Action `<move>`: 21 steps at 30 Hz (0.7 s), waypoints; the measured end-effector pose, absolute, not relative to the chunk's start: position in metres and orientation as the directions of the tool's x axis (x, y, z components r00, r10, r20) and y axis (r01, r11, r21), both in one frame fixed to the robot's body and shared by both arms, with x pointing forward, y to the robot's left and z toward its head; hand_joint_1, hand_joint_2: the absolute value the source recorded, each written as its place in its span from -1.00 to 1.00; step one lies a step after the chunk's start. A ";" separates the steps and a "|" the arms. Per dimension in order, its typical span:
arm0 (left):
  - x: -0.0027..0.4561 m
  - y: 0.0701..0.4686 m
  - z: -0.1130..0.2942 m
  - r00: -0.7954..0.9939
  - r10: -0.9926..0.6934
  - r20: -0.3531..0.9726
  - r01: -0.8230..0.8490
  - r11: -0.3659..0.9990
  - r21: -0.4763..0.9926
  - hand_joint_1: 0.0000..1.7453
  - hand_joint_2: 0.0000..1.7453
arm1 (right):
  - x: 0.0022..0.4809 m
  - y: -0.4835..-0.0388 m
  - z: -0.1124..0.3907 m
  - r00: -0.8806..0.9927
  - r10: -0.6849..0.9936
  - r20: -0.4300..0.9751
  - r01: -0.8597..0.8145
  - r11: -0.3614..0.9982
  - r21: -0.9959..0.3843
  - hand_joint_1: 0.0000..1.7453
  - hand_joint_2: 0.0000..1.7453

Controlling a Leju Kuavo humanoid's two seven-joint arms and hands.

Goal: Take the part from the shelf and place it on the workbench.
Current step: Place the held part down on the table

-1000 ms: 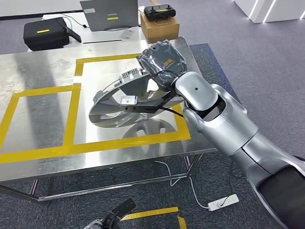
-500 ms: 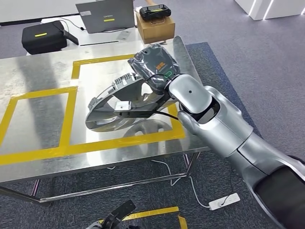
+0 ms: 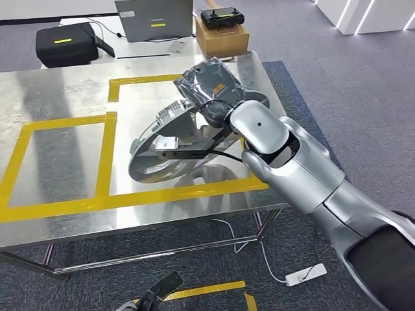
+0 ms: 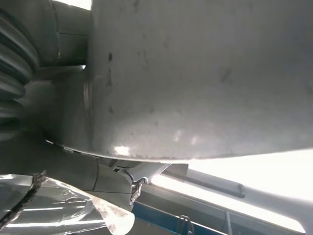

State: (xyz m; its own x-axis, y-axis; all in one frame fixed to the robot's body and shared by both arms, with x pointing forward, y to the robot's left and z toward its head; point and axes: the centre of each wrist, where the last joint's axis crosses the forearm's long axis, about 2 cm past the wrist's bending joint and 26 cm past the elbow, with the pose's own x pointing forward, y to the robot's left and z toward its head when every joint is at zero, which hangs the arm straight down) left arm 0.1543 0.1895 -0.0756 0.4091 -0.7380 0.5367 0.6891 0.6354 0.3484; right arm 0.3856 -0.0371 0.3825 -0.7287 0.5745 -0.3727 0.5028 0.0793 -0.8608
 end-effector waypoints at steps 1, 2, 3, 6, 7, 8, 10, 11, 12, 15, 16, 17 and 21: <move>0.154 0.190 -0.076 0.409 -0.738 0.537 0.689 0.635 0.349 -1.00 1.00 | 0.386 -0.037 0.382 -0.728 0.575 -0.372 0.503 0.079 -0.861 0.76 1.00; 0.154 0.190 -0.076 0.409 -0.738 0.536 0.689 0.635 0.349 -1.00 1.00 | 0.386 -0.038 0.382 -0.728 0.576 -0.372 0.502 0.078 -0.861 0.76 1.00; 0.154 0.190 -0.076 0.410 -0.738 0.536 0.689 0.635 0.349 -1.00 1.00 | 0.386 -0.038 0.381 -0.728 0.576 -0.371 0.501 0.078 -0.862 0.76 1.00; 0.154 0.190 -0.076 0.410 -0.739 0.535 0.689 0.635 0.350 -1.00 1.00 | 0.386 -0.038 0.380 -0.729 0.577 -0.369 0.500 0.080 -0.862 0.76 1.00; 0.154 0.190 -0.076 0.410 -0.739 0.535 0.688 0.635 0.350 -1.00 1.00 | 0.386 -0.038 0.379 -0.729 0.577 -0.368 0.500 0.080 -0.862 0.76 1.00; 0.154 0.190 -0.076 0.410 -0.739 0.535 0.688 0.635 0.350 -1.00 1.00 | 0.387 -0.038 0.378 -0.728 0.578 -0.368 0.499 0.081 -0.863 0.76 1.00; 0.154 0.190 -0.076 0.411 -0.739 0.535 0.687 0.636 0.350 -1.00 1.00 | 0.388 -0.039 0.377 -0.726 0.581 -0.368 0.500 0.080 -0.862 0.76 1.00; 0.154 0.190 -0.076 0.411 -0.738 0.535 0.687 0.637 0.350 -1.00 1.00 | 0.388 -0.040 0.377 -0.725 0.583 -0.368 0.501 0.078 -0.862 0.76 1.00; 0.154 0.190 -0.076 0.412 -0.738 0.535 0.687 0.637 0.350 -1.00 1.00 | 0.389 -0.041 0.376 -0.723 0.585 -0.368 0.501 0.077 -0.862 0.76 1.00; 0.154 0.190 -0.076 0.413 -0.737 0.535 0.685 0.639 0.350 -1.00 1.00 | 0.392 -0.044 0.375 -0.719 0.590 -0.369 0.501 0.071 -0.863 0.76 1.00; 0.154 0.190 -0.076 0.413 -0.737 0.535 0.685 0.639 0.350 -1.00 1.00 | 0.392 -0.045 0.375 -0.718 0.591 -0.369 0.500 0.069 -0.863 0.76 1.00; 0.154 0.190 -0.076 0.414 -0.736 0.535 0.685 0.639 0.350 -1.00 1.00 | 0.393 -0.045 0.374 -0.717 0.592 -0.369 0.500 0.067 -0.863 0.76 1.00; 0.154 0.190 -0.076 0.414 -0.736 0.535 0.682 0.640 0.354 -1.00 1.00 | 0.393 -0.046 0.373 -0.717 0.592 -0.369 0.497 0.063 -0.865 0.76 1.00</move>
State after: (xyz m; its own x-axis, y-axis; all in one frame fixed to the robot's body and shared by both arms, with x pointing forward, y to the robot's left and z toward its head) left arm 0.1541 0.1903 -0.0758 0.4139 -0.7363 0.5353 0.6818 0.6403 0.3537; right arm 0.3934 -0.0463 0.3727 -0.7166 0.5920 -0.3687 0.4974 0.0632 -0.8652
